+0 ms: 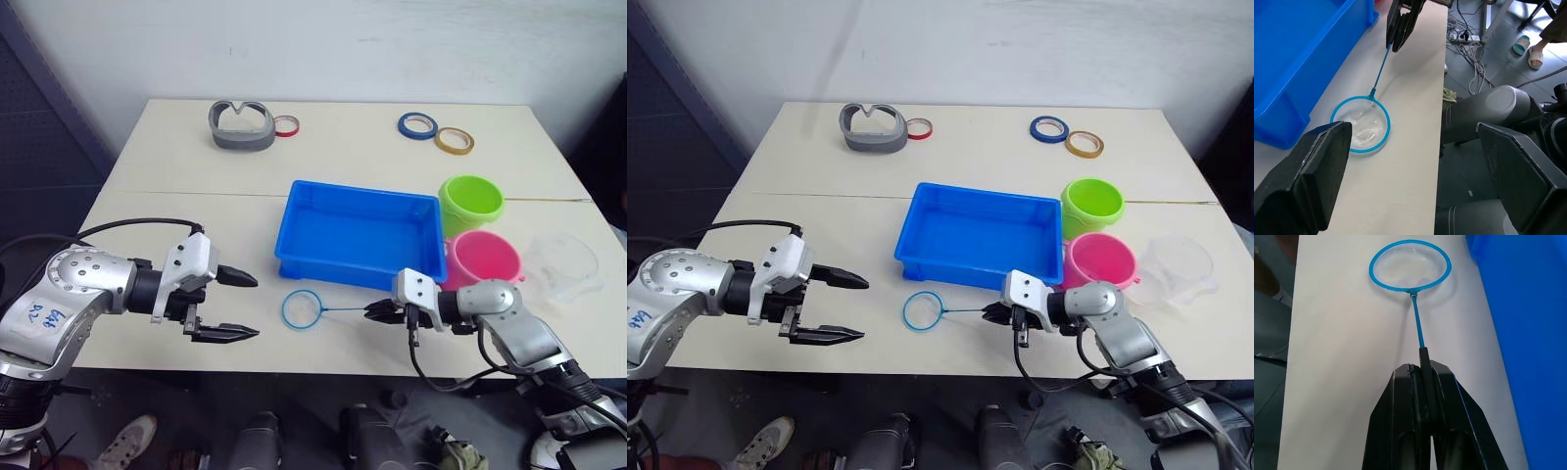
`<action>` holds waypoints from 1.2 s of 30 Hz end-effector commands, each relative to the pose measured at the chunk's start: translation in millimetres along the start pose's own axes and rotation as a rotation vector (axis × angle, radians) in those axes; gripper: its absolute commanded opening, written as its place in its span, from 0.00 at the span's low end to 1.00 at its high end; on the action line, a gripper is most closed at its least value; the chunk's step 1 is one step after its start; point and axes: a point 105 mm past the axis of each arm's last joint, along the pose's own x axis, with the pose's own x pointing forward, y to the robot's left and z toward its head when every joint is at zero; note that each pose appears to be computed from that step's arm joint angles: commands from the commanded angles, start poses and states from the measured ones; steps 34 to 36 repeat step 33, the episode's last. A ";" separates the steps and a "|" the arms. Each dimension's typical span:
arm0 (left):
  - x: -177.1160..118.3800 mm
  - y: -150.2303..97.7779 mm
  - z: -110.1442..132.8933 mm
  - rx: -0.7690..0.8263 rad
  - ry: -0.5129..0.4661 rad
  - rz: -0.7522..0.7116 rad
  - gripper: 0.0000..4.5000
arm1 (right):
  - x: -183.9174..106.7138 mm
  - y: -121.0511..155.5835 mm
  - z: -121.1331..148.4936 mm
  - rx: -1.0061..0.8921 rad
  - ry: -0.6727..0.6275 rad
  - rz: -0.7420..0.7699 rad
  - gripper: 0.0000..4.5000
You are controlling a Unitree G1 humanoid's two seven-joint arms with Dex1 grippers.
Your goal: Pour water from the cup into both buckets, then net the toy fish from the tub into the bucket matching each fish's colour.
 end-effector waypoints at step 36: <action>-12.6 -34.1 -113.8 -0.497 -0.076 0.505 1.00 | -77.3 58.5 -28.9 0.181 0.029 -0.259 0.99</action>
